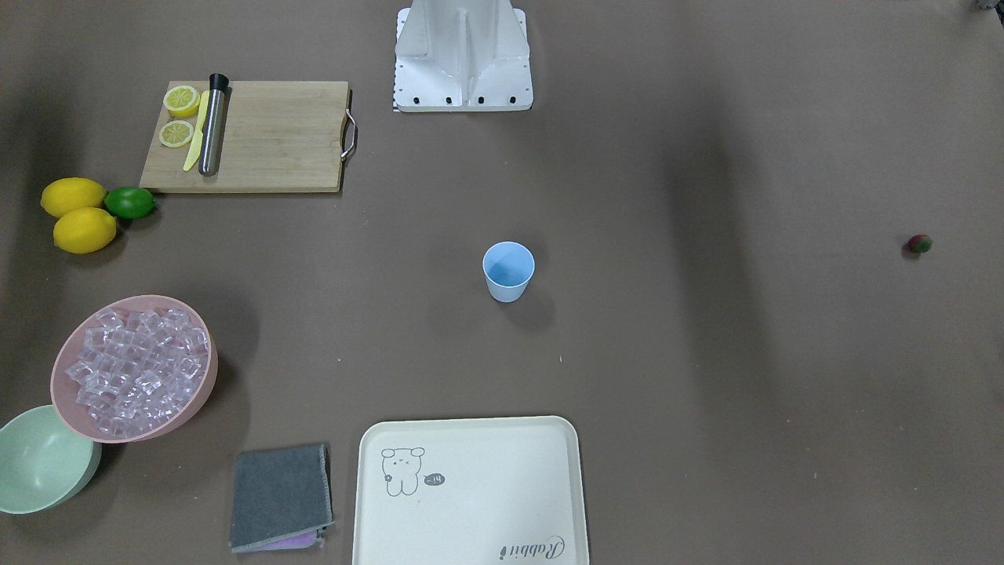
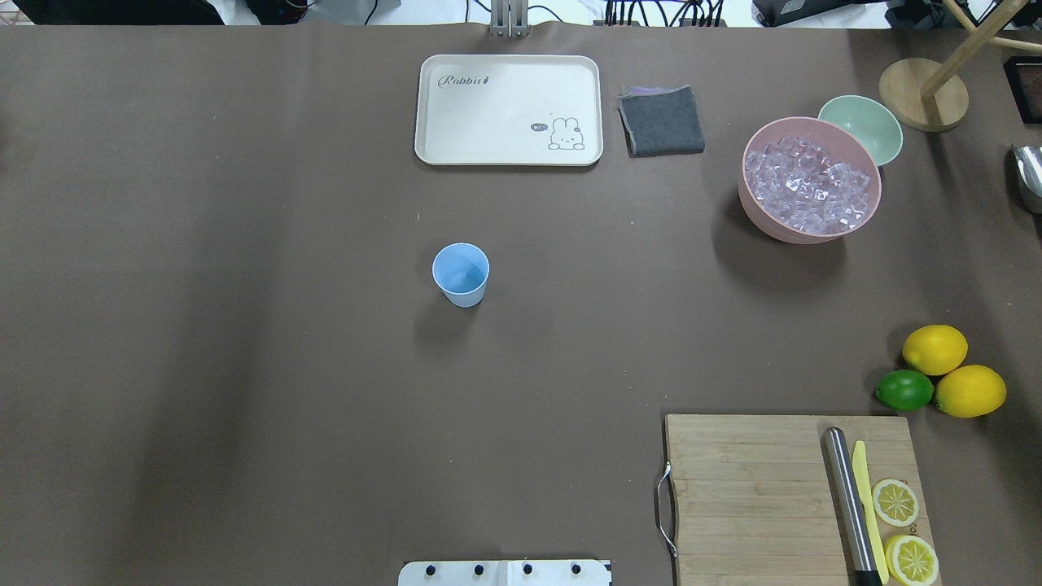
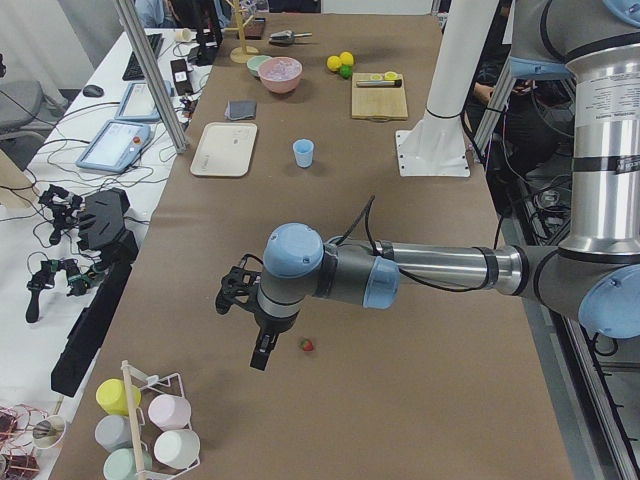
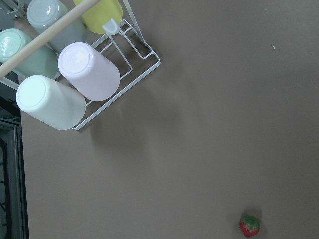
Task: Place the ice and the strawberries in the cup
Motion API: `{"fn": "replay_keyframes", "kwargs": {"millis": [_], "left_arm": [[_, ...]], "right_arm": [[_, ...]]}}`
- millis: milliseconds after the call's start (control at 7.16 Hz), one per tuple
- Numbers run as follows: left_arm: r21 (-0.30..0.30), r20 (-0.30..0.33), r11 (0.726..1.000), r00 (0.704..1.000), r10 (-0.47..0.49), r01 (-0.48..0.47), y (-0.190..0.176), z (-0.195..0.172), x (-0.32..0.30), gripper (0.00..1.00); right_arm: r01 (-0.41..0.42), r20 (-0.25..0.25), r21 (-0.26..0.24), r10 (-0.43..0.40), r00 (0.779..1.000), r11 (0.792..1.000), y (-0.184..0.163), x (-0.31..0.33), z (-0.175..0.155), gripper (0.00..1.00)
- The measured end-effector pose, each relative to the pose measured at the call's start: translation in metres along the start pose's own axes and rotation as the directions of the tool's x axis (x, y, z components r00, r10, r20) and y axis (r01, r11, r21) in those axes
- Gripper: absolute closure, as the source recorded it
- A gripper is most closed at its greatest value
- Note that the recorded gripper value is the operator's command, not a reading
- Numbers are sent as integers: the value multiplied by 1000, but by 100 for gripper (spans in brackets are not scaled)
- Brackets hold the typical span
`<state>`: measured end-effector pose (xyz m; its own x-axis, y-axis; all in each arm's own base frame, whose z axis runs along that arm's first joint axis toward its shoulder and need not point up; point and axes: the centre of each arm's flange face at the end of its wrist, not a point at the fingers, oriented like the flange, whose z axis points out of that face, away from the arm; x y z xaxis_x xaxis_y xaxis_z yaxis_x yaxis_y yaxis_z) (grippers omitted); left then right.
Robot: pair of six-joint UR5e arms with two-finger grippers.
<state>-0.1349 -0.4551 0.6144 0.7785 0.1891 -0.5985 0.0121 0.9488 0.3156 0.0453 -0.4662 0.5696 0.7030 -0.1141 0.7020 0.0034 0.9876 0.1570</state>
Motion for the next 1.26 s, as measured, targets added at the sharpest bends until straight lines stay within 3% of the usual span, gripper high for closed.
{"fn": "replay_keyframes", "kwargs": {"millis": [698, 977, 1256], "left_arm": [[-3, -1, 1000, 1000, -2, 2, 3, 1, -1, 2], [-4, -1, 1000, 1000, -2, 2, 4, 2, 0, 2], [-4, -1, 1000, 1000, -3, 3, 2, 2, -1, 2]], "right_arm": [[61, 8, 20, -62, 998, 998, -26, -39, -4, 0], [45, 34, 22, -46, 998, 999, -58, -101, 2, 0], [84, 33, 18, -85, 996, 996, -88, -169, 17, 1]]}}
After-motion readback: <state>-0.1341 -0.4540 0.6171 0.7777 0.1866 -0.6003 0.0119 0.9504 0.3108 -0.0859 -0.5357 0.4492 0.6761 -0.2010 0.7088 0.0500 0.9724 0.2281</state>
